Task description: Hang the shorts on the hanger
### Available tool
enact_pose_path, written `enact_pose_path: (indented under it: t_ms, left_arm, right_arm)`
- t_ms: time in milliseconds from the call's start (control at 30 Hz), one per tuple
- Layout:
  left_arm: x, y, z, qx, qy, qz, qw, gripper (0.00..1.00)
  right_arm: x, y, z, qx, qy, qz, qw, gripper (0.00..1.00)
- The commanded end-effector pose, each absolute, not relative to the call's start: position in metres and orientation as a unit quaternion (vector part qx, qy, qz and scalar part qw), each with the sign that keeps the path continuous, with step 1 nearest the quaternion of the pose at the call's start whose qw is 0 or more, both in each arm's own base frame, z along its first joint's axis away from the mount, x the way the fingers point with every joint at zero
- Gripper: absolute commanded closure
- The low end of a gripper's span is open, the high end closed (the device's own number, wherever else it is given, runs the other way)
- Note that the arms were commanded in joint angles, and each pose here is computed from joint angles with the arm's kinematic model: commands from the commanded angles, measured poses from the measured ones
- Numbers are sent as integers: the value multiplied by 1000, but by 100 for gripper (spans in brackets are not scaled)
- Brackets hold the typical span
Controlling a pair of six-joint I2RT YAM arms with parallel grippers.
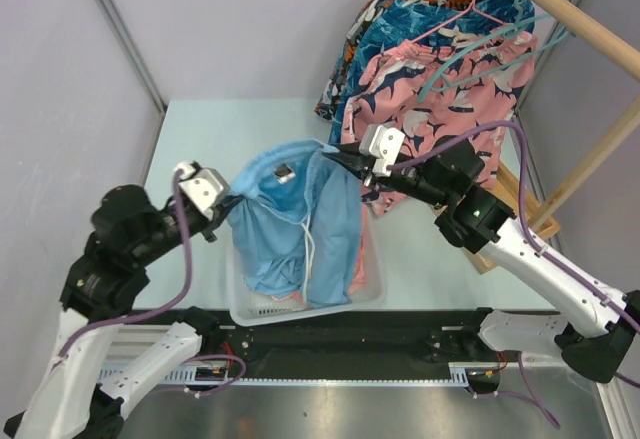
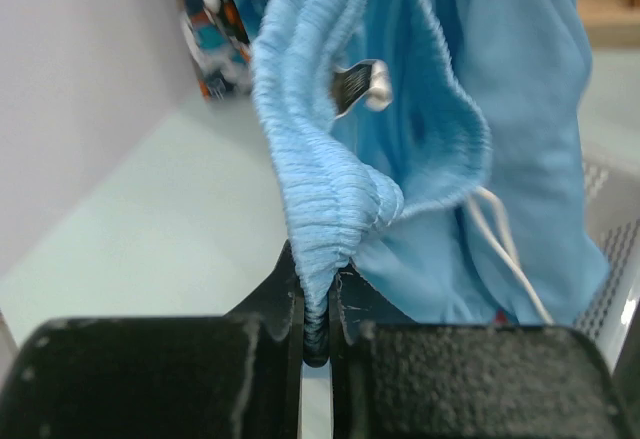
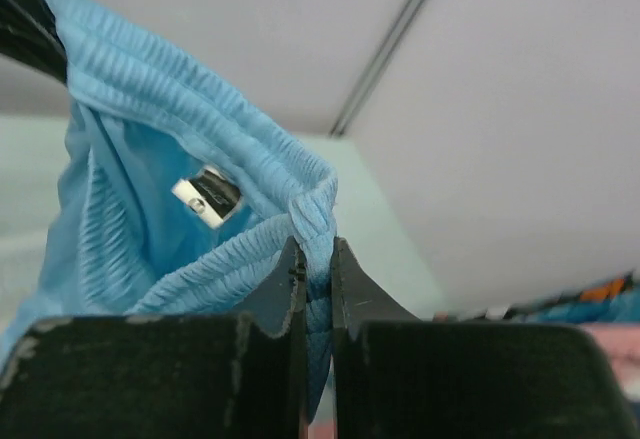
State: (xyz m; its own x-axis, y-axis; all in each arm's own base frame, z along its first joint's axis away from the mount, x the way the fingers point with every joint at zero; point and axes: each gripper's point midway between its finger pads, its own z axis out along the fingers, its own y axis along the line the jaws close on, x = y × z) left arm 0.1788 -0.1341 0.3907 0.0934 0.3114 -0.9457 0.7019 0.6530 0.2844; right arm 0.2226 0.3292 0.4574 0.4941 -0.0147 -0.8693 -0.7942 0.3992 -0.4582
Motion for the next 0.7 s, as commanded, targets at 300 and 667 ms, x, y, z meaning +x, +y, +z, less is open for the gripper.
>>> enact_pose_path:
  t_ms: [300,667]
  left_arm:
    - [202,-138,215,426,756,-141,476,100]
    - [229,-125,149,402,811,-127,406,54]
  right_arm:
    - [220,307,247,-593,563,358,451,100]
    - [253,294,199,-600,602,319,419,68]
